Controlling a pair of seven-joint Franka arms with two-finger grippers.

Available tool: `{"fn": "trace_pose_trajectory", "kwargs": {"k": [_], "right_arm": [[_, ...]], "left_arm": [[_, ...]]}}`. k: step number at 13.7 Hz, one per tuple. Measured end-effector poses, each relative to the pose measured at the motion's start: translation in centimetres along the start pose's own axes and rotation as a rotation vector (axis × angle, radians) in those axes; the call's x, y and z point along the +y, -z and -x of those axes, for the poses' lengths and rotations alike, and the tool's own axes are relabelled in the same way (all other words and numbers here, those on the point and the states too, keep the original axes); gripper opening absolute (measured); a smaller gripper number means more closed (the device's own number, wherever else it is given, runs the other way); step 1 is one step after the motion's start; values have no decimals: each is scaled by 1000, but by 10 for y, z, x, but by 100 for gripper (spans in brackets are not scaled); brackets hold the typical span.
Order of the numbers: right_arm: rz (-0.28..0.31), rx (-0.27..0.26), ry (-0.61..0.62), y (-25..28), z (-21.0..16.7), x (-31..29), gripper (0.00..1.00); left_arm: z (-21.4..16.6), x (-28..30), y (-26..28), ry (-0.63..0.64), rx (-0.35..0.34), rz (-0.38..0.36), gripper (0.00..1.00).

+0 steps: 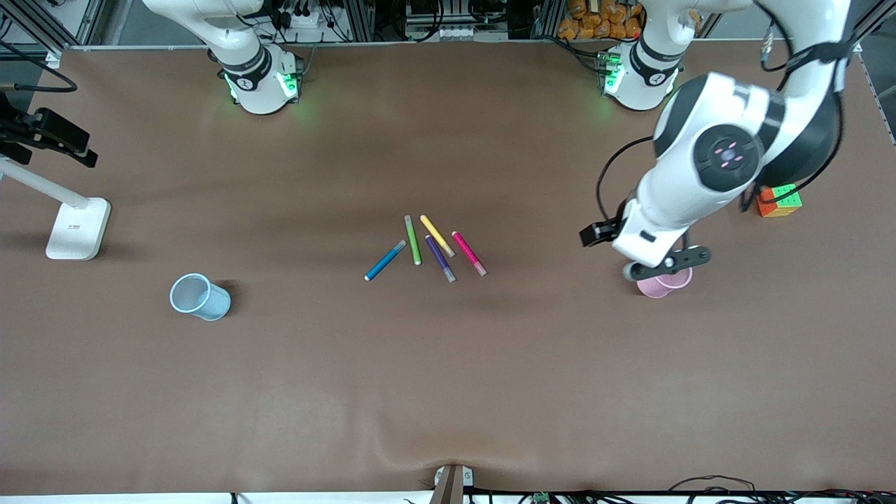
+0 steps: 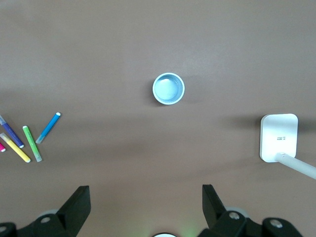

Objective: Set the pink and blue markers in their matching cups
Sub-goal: 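Move the left gripper out toward the pink cup, then move the left gripper over the pink marker in the cluster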

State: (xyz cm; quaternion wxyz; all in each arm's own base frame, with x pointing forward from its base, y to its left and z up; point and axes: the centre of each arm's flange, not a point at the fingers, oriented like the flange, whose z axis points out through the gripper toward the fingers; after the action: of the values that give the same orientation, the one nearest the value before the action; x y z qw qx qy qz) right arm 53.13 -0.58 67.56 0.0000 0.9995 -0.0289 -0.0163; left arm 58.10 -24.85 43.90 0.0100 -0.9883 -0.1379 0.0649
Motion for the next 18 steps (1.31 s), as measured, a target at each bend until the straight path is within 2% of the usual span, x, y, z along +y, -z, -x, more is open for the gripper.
{"fn": "trace_pose_trajectory", "kwargs": {"k": [4,13,15,18], "right_arm": [[0,-2,0,-1,-1,0,100],[0,-22,-28,-11,-7,15,100],[1,-41,-27,-20,-12,14,100],[5,-100,-26,-52,-31,12,100]], "left_arm": [[1,26,-37,73,-22,-1,100],[36,100,-98,374,-24,23,100],[45,115,-105,401,-18,39,100],[56,135,-121,412,-8,72,100]]}}
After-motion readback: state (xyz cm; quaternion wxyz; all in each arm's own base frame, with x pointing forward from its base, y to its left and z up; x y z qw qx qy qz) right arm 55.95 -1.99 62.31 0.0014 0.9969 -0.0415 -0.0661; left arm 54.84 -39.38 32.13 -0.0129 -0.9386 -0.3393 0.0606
